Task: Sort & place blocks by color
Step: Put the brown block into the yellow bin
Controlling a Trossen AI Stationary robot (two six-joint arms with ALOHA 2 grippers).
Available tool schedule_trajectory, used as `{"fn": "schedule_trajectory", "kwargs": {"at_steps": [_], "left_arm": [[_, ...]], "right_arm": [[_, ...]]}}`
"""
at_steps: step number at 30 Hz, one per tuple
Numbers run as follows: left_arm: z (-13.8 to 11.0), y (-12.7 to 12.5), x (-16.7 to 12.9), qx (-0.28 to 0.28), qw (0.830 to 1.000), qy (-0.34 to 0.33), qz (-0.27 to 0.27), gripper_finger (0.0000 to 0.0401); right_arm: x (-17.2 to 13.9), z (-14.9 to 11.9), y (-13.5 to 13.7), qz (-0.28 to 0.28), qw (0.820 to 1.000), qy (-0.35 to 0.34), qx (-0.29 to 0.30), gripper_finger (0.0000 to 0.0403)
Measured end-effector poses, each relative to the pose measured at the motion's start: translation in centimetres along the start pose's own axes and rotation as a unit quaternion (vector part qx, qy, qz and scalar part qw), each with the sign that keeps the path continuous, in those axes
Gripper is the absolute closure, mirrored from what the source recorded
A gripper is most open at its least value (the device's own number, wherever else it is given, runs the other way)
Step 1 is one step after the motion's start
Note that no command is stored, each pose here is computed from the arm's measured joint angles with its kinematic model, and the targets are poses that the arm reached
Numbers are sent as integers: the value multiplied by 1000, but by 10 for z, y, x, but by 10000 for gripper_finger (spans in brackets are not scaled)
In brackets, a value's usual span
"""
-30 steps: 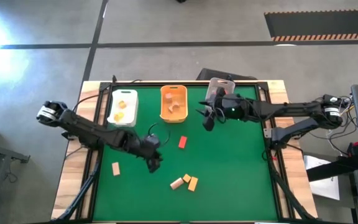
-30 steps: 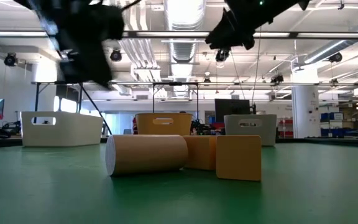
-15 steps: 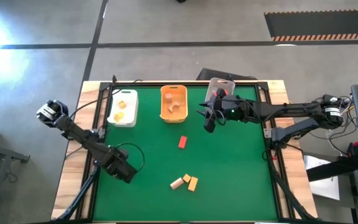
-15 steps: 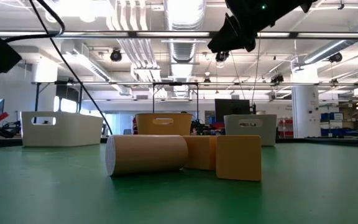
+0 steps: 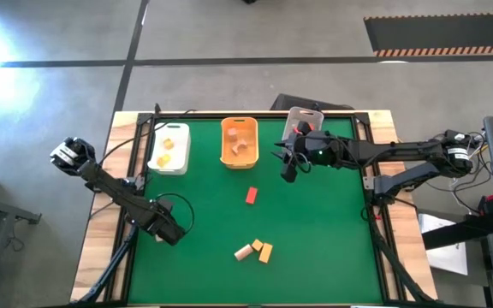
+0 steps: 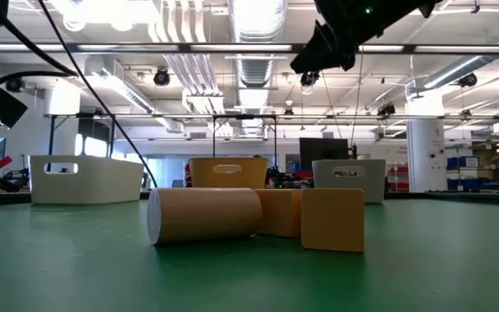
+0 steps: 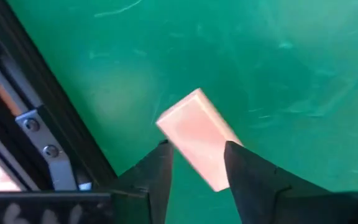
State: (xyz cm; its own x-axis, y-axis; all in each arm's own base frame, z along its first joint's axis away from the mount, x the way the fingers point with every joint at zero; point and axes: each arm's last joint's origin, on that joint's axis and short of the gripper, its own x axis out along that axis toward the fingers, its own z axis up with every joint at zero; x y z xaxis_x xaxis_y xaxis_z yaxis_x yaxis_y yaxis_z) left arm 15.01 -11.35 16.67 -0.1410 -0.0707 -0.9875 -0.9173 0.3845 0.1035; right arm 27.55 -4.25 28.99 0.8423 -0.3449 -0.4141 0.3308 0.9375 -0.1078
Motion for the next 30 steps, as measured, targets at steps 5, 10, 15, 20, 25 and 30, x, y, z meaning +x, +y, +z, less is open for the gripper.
{"fn": "schedule_trajectory", "kwargs": {"at_steps": [5, 10, 15, 20, 25, 30], "left_arm": [[-2, 1, 1, 2, 1000, 16, 6, 210], [-1, 3, 4, 1, 1000, 11, 11, 155], [0, 4, 8, -7, 1000, 12, 11, 141], [2, 4, 15, -8, 1000, 5, -6, 150], [2, 2, 19, -6, 1000, 3, -24, 163], [2, 1, 20, -4, 999, 2, -31, 184]], "right_arm": [[0, -2, 0, 0, 1000, 11, -4, 277], [0, -3, 0, 0, 1000, 16, -6, 284], [0, -6, 0, 0, 1000, 29, -8, 287], [0, -7, 0, 0, 999, 37, -9, 283], [0, -8, 0, 1, 999, 39, -5, 286], [0, -8, 0, 0, 999, 41, -5, 292]]}}
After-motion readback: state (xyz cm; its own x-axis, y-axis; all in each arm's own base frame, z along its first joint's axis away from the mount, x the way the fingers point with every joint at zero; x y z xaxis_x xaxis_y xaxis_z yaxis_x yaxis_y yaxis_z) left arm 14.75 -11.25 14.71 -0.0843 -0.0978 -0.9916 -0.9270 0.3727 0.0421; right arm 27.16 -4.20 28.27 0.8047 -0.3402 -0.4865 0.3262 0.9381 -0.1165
